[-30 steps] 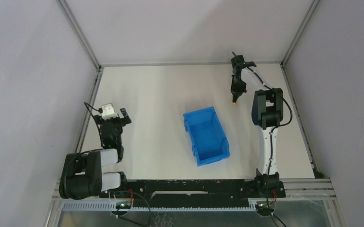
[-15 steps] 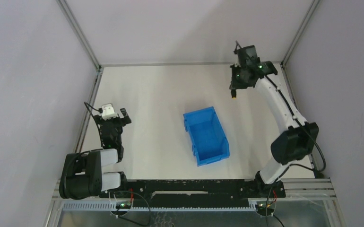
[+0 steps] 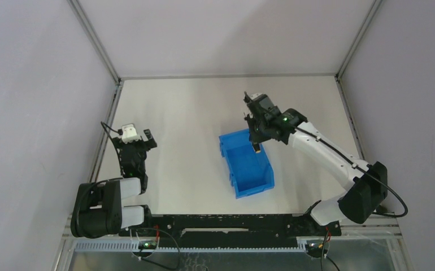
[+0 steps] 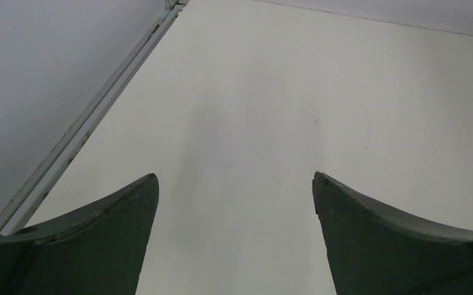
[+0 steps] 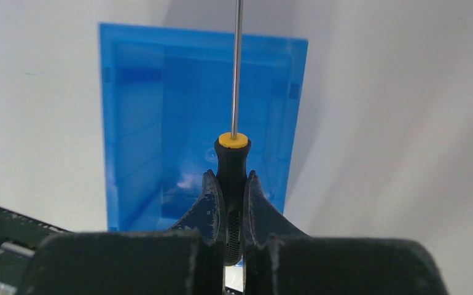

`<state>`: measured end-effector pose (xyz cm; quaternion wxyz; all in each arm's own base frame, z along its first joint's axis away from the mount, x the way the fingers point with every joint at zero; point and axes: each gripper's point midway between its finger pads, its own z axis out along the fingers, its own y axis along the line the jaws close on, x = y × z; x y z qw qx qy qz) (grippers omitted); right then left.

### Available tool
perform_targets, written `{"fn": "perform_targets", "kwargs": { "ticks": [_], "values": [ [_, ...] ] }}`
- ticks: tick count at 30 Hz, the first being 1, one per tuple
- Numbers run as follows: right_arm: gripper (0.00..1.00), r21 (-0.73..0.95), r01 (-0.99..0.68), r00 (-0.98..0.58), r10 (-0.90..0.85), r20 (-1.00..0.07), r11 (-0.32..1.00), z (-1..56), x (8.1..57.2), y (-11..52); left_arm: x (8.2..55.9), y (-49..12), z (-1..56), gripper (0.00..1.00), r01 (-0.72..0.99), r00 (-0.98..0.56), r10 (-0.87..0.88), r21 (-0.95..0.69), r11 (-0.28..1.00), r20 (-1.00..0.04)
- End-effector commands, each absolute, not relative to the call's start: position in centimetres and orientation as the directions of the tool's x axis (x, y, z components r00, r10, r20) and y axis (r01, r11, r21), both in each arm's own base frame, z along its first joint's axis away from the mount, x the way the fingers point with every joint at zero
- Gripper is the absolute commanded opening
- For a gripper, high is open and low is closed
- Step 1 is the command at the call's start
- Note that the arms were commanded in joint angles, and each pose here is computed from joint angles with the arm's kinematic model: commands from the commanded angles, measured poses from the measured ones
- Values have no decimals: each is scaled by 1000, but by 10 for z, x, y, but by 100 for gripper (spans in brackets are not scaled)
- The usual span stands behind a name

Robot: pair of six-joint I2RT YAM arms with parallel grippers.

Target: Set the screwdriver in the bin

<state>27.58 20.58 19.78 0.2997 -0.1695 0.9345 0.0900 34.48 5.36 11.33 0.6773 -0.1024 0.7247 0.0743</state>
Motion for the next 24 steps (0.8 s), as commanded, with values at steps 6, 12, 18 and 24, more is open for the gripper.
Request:
{"fn": "perform_targets", "kwargs": {
  "ticks": [6, 12, 18, 24],
  "values": [
    [3, -36, -231, -792, -209, -573, 972, 140, 265, 221, 354, 54, 136, 100, -246, 4, -32, -32, 969, -999],
    [3, -91, -148, -820, -173, -545, 985, 98, 239, 229, 354, 54, 136, 100, -245, 3, -33, -32, 969, -999],
    [7, -170, -106, -829, -181, -529, 980, 72, 227, 229, 354, 54, 136, 100, -245, 3, -33, -33, 969, -999],
    [19, -177, -98, -837, -177, -517, 979, 57, 228, 235, 354, 53, 136, 100, -244, 4, -33, -33, 969, -999]
  ]
}}
